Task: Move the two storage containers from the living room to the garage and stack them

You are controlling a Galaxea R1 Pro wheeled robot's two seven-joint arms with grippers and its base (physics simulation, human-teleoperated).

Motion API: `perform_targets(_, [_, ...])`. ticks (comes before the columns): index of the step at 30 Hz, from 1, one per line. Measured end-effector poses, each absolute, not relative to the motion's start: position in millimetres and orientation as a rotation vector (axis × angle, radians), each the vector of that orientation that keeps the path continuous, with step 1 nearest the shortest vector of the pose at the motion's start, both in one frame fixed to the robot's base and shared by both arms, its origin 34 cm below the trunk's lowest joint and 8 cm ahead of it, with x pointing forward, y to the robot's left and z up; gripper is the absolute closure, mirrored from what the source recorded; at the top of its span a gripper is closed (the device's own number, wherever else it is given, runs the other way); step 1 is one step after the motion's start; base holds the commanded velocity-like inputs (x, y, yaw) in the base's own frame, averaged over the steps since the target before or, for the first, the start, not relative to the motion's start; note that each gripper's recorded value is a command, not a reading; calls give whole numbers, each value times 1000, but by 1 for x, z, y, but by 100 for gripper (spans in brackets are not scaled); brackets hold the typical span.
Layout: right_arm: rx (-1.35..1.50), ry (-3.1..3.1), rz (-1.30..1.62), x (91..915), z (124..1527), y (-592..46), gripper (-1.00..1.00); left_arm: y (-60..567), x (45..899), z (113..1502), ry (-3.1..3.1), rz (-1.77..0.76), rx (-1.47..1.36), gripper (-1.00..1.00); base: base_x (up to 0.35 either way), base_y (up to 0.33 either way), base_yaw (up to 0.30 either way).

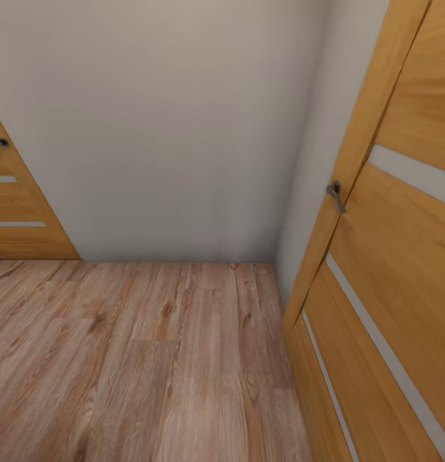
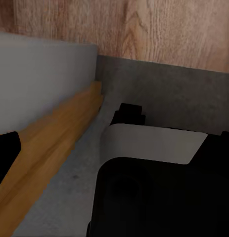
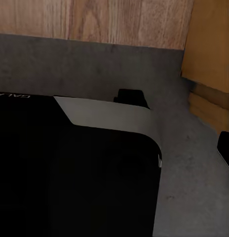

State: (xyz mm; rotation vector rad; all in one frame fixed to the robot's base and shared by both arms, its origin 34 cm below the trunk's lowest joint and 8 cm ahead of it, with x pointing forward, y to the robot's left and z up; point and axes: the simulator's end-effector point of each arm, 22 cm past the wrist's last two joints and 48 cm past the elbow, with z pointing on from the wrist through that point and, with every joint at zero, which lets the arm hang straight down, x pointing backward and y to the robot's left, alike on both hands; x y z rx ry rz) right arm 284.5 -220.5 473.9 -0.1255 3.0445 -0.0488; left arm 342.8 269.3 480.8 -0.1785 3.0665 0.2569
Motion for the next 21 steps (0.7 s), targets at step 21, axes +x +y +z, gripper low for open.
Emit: perform_targets(21, [-125,3044,-49,285,474,-221,-100,270,343,481,3067,260,-181,-100,139,-52,0])
